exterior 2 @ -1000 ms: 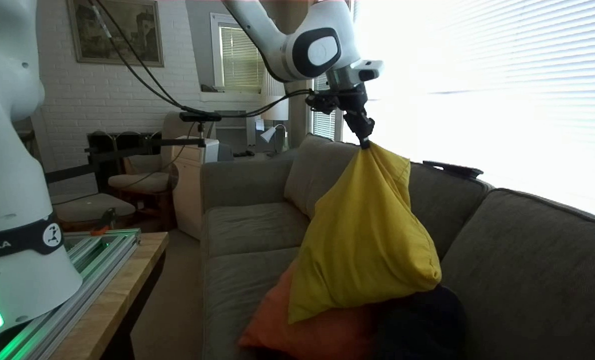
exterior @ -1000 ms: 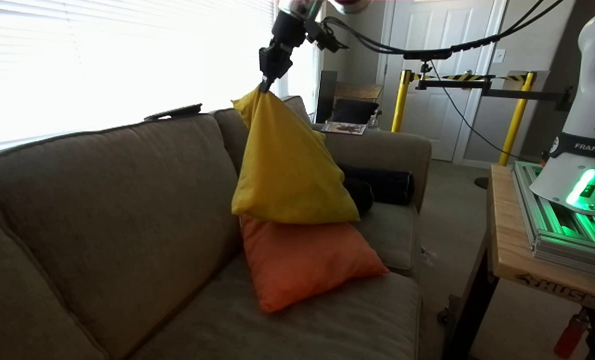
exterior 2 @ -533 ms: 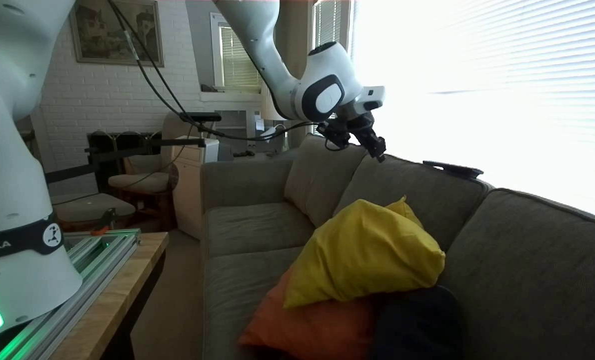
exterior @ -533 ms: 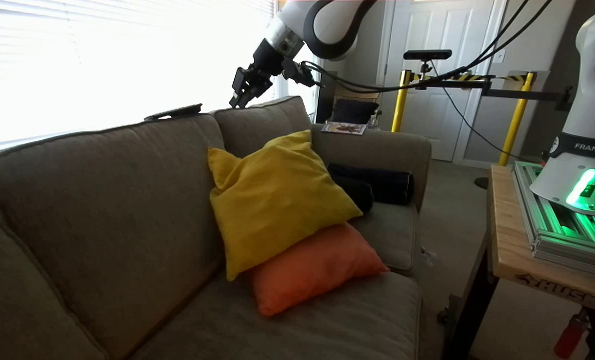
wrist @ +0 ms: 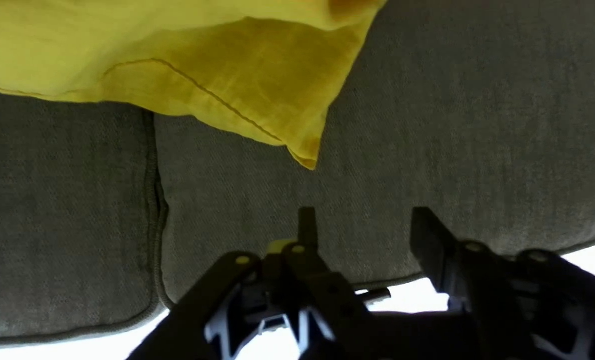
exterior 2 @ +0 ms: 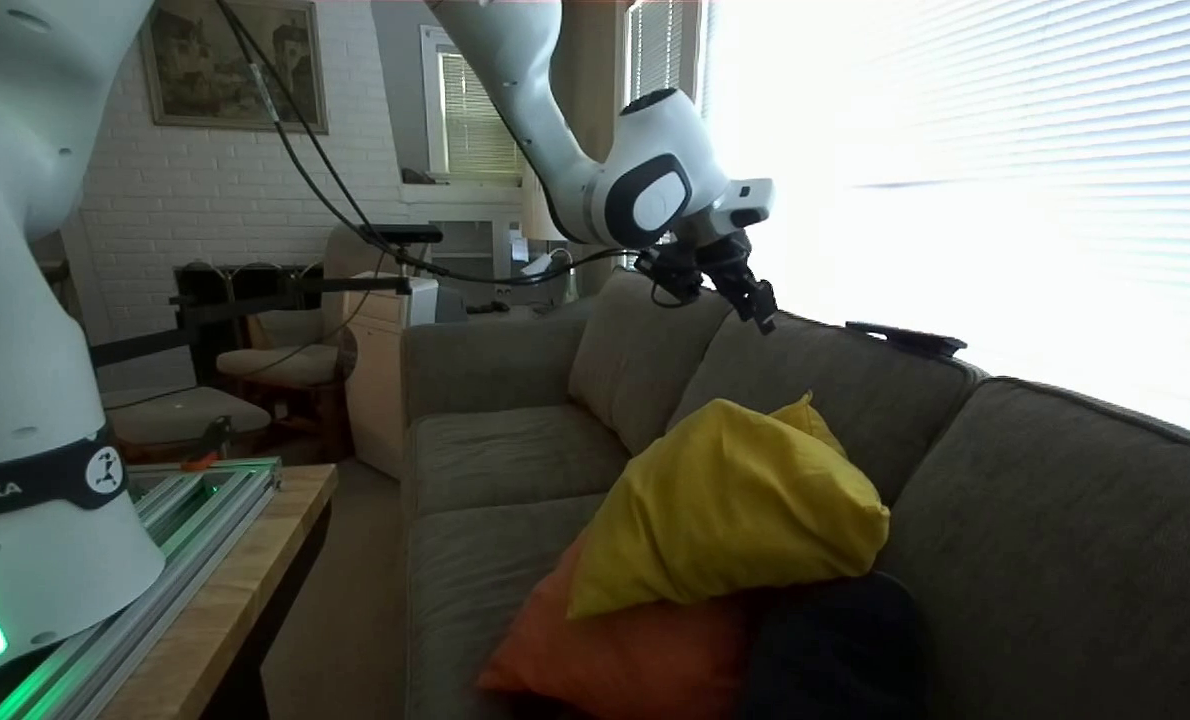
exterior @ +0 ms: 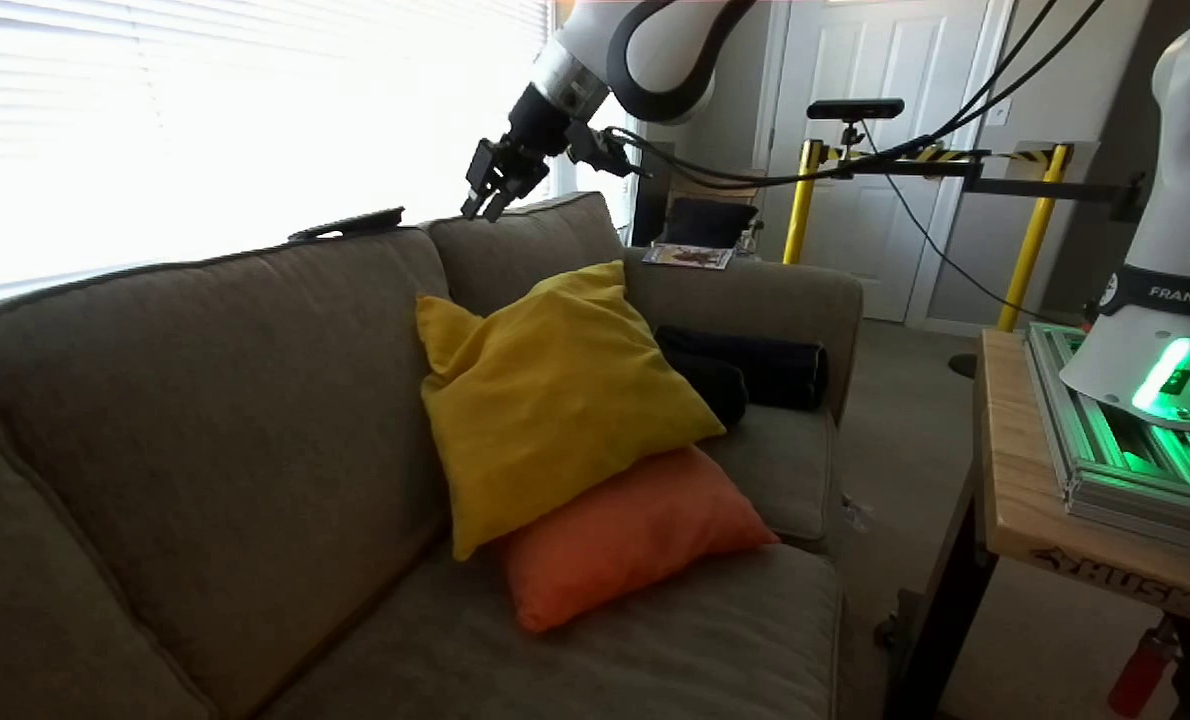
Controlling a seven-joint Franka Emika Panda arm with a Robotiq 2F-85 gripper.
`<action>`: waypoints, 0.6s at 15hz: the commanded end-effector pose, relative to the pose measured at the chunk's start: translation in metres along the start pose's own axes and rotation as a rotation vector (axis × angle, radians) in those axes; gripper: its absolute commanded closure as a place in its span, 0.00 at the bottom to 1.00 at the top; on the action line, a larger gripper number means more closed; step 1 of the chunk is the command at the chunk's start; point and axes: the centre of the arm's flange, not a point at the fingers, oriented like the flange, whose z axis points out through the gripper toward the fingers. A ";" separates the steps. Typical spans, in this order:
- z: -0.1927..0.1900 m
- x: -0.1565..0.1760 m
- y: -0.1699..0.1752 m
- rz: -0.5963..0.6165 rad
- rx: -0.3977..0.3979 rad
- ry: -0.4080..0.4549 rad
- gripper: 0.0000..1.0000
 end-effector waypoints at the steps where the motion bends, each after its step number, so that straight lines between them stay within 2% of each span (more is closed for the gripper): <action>1: 0.021 -0.017 0.045 0.061 -0.127 -0.056 0.16; 3: 0.031 -0.021 0.087 0.101 -0.215 -0.088 0.02; 6: 0.038 -0.033 0.143 0.160 -0.317 -0.200 0.00; 9: 0.035 -0.048 0.171 0.225 -0.300 -0.384 0.00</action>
